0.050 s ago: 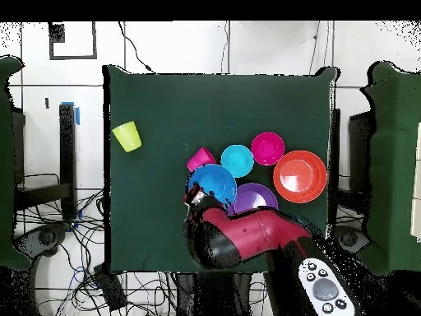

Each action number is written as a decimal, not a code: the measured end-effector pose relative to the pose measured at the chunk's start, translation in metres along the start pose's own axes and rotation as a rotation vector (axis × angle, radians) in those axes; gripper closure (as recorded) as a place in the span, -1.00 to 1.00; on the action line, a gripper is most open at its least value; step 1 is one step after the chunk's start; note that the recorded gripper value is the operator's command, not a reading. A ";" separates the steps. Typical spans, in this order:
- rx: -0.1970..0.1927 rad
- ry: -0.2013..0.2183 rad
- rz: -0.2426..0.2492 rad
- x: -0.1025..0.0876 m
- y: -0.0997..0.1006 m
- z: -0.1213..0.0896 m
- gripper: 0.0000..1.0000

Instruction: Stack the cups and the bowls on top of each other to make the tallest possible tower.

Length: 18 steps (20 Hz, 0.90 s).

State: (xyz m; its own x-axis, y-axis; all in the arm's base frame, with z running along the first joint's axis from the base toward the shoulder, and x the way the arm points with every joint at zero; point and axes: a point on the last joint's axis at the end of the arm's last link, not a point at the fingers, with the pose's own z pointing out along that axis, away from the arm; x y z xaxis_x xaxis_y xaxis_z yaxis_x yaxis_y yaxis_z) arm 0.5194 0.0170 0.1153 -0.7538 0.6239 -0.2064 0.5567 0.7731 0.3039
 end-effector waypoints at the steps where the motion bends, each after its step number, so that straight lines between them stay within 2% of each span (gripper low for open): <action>1: -0.003 -0.002 0.001 -0.001 0.003 0.000 -1.00; 11: -0.010 -0.021 0.042 -0.017 0.047 0.003 -1.00; 18: -0.010 -0.025 0.042 -0.007 0.078 0.004 -1.00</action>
State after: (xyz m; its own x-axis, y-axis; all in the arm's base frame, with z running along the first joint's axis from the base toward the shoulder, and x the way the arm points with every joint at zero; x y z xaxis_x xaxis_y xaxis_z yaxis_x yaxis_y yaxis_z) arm 0.5690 0.0733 0.1365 -0.7208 0.6586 -0.2162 0.5841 0.7450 0.3221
